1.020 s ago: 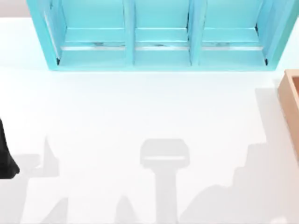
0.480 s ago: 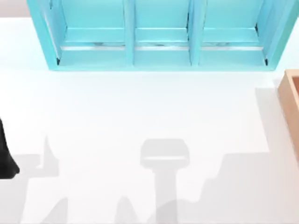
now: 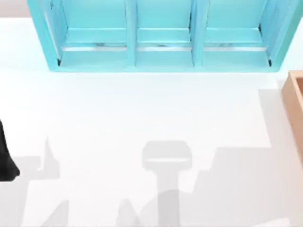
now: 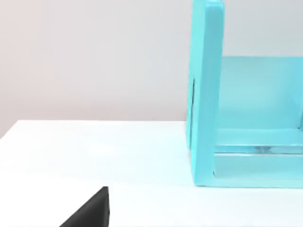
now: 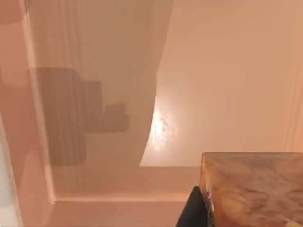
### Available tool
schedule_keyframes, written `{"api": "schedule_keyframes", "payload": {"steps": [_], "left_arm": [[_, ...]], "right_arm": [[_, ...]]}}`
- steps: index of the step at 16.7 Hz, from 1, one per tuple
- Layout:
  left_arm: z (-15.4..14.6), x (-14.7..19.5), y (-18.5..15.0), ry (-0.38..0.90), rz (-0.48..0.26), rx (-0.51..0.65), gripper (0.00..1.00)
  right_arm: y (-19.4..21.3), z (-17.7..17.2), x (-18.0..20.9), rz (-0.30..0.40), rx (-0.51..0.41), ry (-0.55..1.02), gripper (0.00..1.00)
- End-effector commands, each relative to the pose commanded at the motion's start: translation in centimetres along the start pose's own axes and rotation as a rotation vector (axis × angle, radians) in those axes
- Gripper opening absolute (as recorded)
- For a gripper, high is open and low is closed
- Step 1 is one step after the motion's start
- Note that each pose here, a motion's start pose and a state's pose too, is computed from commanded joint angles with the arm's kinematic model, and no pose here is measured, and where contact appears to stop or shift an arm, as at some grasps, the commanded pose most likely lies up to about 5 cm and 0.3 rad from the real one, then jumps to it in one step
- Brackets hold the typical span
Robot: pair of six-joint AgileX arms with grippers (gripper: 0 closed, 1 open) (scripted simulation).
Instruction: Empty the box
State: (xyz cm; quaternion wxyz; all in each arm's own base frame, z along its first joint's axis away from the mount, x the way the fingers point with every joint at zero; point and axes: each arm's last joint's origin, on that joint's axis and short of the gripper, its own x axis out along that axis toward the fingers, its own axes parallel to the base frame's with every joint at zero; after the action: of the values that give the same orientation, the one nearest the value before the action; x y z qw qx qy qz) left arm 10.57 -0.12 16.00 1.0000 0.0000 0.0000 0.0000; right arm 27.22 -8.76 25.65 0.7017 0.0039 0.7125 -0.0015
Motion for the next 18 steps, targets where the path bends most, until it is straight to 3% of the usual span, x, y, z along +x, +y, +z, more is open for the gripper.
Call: {"api": "schedule_keyframes", "payload": {"steps": [4,8,13,18], "left_arm": [[0.0,0.0,0.0,0.000,0.000,0.000,1.00],[0.0,0.0,0.0,0.000,0.000,0.000,1.00],[0.0,0.0,0.0,0.000,0.000,0.000,1.00],[0.0,0.0,0.0,0.000,0.000,0.000,1.00]], "right_arm": [[6.2,3.4,1.7,-0.003,-0.012,0.040,0.00],[16.6,5.0,3.7,-0.026,-0.017,0.036,0.00],[30.0,1.4,7.0,-0.033,-0.003,0.016,0.00],[36.1,-2.6,8.5,-0.005,0.001,-0.015,0.00]]}}
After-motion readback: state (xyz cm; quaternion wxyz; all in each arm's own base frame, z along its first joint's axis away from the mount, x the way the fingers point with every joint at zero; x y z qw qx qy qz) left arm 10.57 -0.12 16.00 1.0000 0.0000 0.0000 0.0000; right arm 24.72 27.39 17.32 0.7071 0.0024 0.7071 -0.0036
